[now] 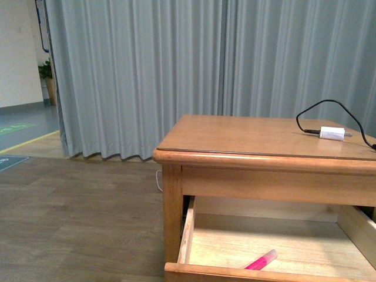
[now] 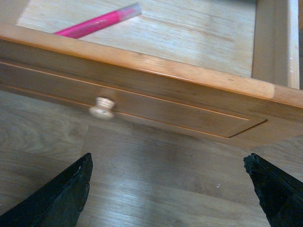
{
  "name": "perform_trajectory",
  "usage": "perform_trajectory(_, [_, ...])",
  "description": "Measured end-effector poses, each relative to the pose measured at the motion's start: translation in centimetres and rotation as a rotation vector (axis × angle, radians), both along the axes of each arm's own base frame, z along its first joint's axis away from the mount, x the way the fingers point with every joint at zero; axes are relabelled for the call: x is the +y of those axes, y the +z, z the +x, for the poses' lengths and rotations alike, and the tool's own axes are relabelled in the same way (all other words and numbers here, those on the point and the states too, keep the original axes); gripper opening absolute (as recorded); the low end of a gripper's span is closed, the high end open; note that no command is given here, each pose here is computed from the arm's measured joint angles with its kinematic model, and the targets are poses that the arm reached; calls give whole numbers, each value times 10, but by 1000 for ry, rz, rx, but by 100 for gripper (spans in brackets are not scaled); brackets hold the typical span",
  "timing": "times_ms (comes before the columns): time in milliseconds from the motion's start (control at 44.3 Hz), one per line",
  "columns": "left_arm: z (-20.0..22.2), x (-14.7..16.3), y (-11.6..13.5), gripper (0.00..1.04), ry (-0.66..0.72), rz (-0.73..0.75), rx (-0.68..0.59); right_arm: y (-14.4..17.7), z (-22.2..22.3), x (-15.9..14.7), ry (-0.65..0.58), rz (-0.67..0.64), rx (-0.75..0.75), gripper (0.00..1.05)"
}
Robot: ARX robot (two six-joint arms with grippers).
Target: Place pink marker in drawer with both arms
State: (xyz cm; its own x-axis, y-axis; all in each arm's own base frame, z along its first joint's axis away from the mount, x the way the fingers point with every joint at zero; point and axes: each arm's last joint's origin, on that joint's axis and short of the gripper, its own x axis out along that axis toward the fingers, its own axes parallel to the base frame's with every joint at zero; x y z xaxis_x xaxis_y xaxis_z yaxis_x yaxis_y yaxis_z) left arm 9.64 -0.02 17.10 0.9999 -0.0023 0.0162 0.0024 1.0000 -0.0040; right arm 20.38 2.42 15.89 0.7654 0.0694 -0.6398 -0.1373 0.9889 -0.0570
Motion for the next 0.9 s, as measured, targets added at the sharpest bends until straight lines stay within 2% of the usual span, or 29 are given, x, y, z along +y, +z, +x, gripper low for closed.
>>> perform_trajectory(361, [0, 0, 0, 99, 0, 0, 0, -51, 48, -4, -74, -18, -131, 96])
perform_trajectory(632, [0, 0, 0, 99, 0, 0, 0, -61, 99, -6, -137, -8, -241, 96])
perform_trajectory(902, [0, 0, 0, 99, 0, 0, 0, -69, 151, -3, -201, 0, -291, 96])
